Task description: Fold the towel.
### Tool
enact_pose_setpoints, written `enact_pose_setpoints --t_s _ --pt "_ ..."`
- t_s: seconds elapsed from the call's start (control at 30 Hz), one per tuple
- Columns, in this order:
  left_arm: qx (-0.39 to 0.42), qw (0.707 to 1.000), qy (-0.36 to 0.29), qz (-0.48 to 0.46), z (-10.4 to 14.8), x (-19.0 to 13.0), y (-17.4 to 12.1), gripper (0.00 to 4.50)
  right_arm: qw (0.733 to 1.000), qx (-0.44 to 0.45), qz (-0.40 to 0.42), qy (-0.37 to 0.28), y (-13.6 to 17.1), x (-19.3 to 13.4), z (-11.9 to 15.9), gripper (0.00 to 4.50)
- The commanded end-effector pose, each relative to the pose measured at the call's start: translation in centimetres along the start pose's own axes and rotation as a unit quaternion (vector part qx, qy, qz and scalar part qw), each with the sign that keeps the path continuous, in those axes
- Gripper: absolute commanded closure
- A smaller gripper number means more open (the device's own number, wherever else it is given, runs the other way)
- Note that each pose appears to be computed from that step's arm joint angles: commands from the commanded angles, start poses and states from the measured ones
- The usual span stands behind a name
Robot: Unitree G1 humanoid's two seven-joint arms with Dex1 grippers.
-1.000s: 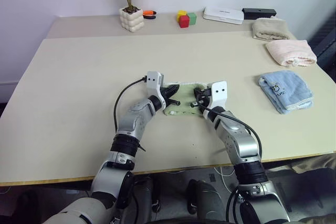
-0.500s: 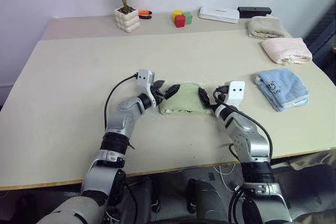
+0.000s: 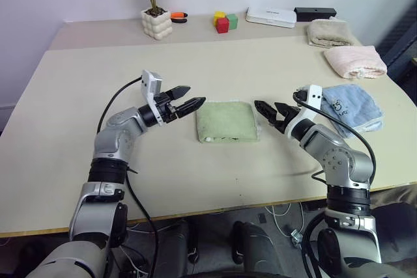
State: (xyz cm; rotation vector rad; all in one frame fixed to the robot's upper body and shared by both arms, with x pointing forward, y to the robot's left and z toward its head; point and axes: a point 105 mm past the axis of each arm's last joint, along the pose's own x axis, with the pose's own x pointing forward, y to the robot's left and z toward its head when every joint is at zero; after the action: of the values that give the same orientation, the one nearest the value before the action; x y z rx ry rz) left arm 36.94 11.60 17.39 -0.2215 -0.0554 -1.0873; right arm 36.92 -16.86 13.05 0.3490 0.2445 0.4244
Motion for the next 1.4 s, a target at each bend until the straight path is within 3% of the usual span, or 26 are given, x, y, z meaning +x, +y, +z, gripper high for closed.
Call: enact_pose_setpoints --t_s 0.03,0.27,0.33,0.43,0.53,0.6,0.73,0.8,0.93,1.1,1.4 --pt "0.030 0.998 -0.031 -0.043 2.5 -1.2 -1.1 0.04 0.999 -0.019 0.031 0.013 1.5 0.0 0.4 0.00" --pt "0.008 1.000 -0.008 0.024 1.2 -2.2 0.4 0.04 0.999 -0.024 0.036 -0.015 2.0 0.3 1.9 0.00" --pt "-0.075 0.996 0.002 0.047 0.5 -3.0 0.7 0.04 0.999 -0.028 0.035 -0.019 1.9 0.2 2.2 0.00" --pt "-0.139 0.985 0.055 0.082 -1.6 -4.4 0.9 0.04 0.996 -0.048 0.055 -0.058 2.5 -0.3 3.9 0.00" --pt "-0.184 0.975 0.081 0.097 -3.3 -5.2 0.6 0.04 0.979 -0.092 0.127 -0.126 4.4 -2.1 6.6 0.00" --pt "-0.216 0.966 0.086 0.116 -4.1 -5.0 0.8 0.04 0.970 -0.119 0.162 -0.137 4.9 -3.2 7.0 0.00" --pt "-0.278 0.949 0.094 0.117 -4.9 -4.2 0.4 0.04 0.950 -0.202 0.201 -0.129 5.2 -4.5 6.7 0.00" --pt "-0.337 0.932 0.095 0.097 -5.0 -3.3 -0.5 0.04 0.927 -0.246 0.251 -0.134 6.5 -5.9 6.7 0.00" --pt "-0.353 0.921 0.149 0.075 -6.2 -2.3 -1.8 0.04 0.891 -0.317 0.303 -0.118 7.5 -8.4 5.9 0.00" --pt "-0.337 0.916 0.200 0.079 -8.2 -1.4 -2.2 0.04 0.882 -0.366 0.284 -0.090 6.0 -8.9 5.3 0.00" --pt "-0.386 0.898 0.202 0.058 -9.5 2.9 -2.9 0.04 0.883 -0.370 0.276 -0.089 5.9 -9.2 5.2 0.00"
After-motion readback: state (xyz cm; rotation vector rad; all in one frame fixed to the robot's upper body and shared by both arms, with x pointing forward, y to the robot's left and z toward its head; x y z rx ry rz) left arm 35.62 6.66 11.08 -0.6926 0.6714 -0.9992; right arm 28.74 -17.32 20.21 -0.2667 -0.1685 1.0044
